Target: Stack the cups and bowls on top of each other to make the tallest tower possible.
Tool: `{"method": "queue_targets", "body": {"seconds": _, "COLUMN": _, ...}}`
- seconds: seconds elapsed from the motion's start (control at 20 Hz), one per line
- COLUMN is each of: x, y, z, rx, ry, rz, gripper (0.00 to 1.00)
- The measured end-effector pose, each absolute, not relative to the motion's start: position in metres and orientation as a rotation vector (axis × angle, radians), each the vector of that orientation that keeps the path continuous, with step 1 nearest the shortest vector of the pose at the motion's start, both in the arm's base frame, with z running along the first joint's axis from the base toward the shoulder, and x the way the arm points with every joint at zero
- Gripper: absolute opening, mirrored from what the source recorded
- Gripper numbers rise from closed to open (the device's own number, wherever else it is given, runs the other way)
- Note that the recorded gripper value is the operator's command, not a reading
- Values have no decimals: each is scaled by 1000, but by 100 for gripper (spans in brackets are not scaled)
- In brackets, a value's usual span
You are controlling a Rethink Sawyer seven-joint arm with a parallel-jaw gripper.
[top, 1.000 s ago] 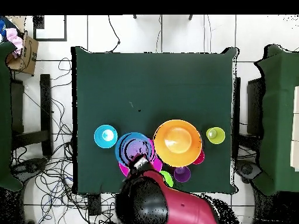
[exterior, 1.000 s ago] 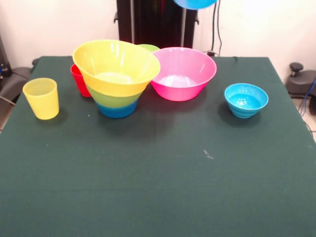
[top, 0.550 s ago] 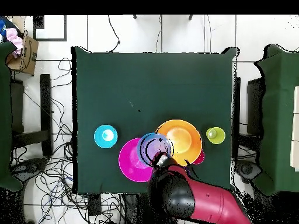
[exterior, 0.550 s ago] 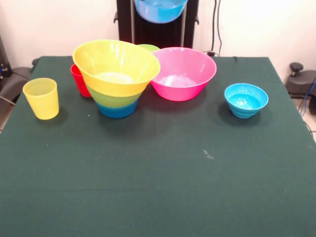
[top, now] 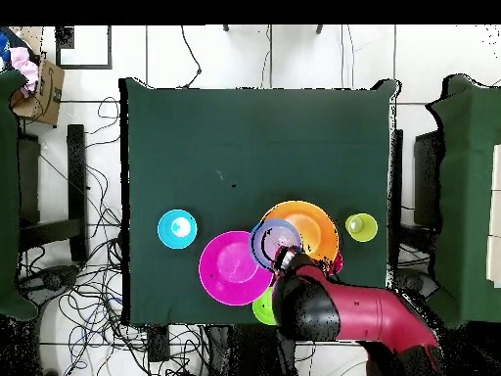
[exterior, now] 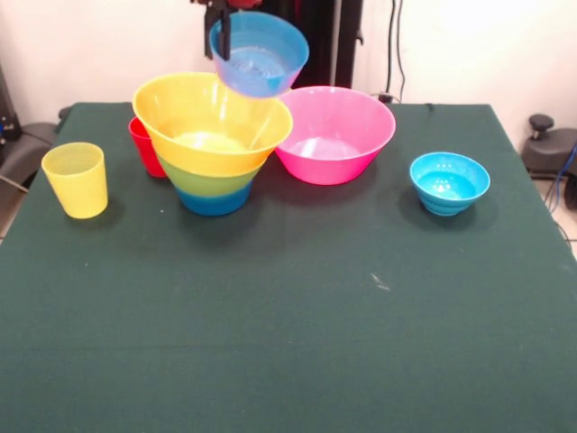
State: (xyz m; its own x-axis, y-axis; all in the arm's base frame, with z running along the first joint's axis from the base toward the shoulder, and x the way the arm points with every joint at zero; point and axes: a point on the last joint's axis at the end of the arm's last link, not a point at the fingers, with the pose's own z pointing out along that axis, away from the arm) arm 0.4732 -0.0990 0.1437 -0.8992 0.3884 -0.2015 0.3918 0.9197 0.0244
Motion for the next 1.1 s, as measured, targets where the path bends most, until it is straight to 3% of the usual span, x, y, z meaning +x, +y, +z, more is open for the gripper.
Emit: {"method": "queue_targets", "body": {"seconds": 1.1, "x": 468, "y": -144, "z": 89, "rx": 463, "ry": 2915, "rz": -22, "gripper": 0}}
